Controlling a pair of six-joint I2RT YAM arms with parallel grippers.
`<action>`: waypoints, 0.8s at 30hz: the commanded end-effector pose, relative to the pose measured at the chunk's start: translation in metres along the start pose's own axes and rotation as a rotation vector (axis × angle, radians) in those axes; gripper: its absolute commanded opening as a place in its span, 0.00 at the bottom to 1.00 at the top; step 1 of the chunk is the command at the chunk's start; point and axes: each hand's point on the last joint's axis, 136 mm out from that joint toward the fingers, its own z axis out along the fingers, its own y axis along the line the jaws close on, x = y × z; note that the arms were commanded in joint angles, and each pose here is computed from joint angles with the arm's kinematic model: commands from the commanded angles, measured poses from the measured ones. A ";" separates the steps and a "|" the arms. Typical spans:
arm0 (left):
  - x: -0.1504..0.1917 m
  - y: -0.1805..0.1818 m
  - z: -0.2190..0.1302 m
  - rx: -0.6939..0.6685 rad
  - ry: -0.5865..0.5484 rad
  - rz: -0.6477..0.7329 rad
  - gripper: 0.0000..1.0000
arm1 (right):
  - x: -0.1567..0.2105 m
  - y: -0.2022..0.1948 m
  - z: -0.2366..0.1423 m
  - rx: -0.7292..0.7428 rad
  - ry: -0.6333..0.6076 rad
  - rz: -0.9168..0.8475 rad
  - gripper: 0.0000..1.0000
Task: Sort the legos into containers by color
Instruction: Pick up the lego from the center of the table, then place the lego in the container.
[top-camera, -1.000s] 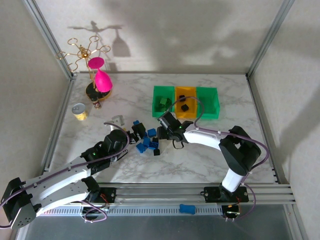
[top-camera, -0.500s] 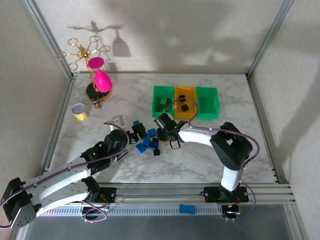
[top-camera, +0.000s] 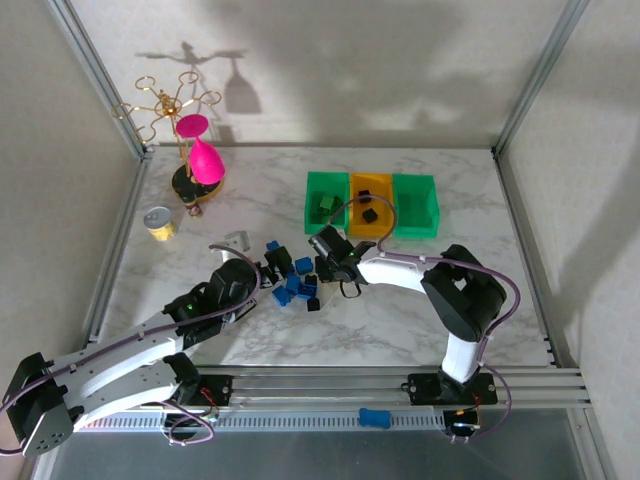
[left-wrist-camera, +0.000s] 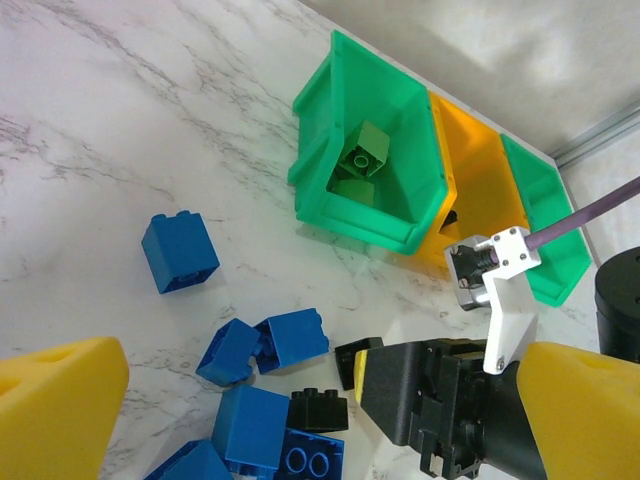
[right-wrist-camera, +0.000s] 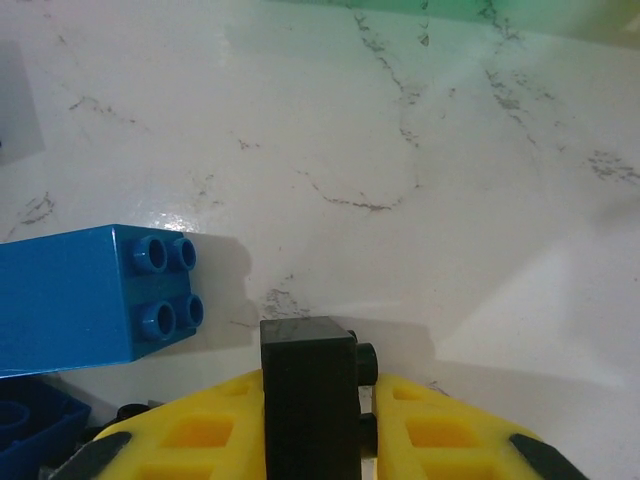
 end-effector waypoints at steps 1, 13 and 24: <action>-0.009 -0.006 -0.003 0.014 -0.021 -0.003 0.99 | -0.015 0.003 -0.020 -0.020 -0.049 0.008 0.21; -0.009 -0.035 0.008 0.084 0.015 0.031 0.99 | -0.069 -0.061 -0.067 0.060 -0.183 0.090 0.22; -0.012 -0.065 0.026 0.135 0.032 0.062 1.00 | -0.140 -0.121 -0.051 0.162 -0.287 0.175 0.24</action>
